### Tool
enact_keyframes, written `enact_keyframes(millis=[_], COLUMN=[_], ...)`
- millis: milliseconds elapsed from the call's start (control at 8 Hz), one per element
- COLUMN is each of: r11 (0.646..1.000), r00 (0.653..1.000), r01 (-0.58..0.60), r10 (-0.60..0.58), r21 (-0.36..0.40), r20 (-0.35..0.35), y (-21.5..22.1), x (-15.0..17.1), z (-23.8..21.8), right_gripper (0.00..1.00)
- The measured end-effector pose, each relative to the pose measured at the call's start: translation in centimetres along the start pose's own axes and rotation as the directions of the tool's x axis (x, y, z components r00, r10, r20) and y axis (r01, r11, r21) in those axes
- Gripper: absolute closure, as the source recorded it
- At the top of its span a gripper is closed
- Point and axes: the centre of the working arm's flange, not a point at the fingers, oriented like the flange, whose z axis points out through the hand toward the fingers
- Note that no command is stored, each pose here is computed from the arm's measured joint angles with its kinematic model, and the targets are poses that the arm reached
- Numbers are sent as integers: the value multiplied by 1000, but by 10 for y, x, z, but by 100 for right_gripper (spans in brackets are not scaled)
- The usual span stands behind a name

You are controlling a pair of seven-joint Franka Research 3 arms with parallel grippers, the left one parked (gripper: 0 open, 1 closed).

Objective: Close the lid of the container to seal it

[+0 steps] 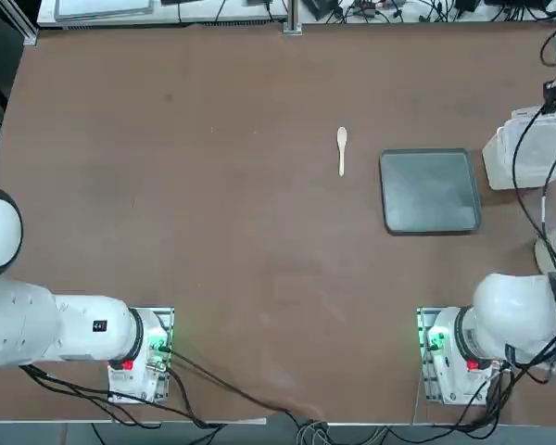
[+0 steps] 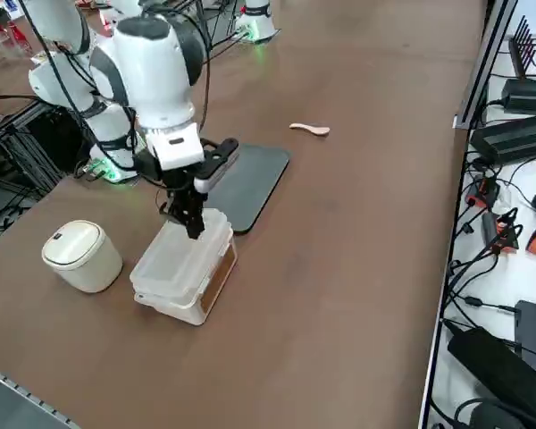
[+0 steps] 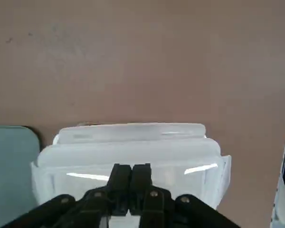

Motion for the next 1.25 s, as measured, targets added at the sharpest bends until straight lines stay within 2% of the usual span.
enact_keyframes(millis=[500, 1250], r11=[1000, 998], r00=[1000, 998], r01=[13, -13], r10=[-13, 17], r21=[0, 69], r20=[-18, -59], y=[-4, 3], x=[-9, -12], z=[19, 46], right_gripper=[98, 98])
